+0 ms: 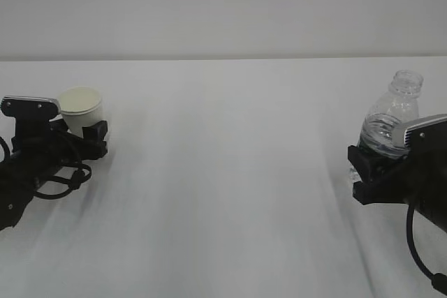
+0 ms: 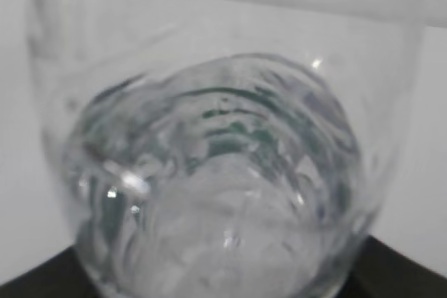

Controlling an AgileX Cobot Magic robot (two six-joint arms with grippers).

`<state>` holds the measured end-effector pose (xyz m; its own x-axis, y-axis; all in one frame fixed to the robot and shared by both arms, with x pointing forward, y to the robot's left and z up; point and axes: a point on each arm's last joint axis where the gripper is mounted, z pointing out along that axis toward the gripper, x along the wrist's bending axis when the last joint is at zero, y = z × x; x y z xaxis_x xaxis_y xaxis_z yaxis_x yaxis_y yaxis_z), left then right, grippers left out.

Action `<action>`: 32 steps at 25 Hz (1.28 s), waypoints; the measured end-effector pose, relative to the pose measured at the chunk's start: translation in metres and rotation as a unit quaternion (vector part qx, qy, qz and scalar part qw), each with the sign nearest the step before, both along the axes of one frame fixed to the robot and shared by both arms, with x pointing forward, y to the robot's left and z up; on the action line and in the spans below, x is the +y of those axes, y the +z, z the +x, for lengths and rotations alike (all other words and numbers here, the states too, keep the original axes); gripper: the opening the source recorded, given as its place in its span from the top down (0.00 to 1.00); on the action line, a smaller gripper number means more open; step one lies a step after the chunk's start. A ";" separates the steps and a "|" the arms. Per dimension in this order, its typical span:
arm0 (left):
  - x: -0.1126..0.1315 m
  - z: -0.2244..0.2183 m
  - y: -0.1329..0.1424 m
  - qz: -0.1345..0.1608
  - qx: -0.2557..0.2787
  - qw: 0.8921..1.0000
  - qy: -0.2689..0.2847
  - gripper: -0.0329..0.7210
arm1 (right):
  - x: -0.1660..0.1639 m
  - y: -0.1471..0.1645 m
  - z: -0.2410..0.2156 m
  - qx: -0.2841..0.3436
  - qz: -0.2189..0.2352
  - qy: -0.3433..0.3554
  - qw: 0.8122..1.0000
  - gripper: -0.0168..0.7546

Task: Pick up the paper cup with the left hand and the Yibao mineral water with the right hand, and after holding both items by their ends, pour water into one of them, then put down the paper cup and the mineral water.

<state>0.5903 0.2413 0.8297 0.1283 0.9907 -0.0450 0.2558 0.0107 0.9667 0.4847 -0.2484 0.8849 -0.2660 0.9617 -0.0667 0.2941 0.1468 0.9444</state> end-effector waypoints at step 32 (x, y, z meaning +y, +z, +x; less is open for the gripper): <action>-0.004 0.012 0.007 -0.003 -0.023 1.000 -0.012 0.10 | 0.000 0.000 0.000 0.000 0.000 0.001 1.000 0.44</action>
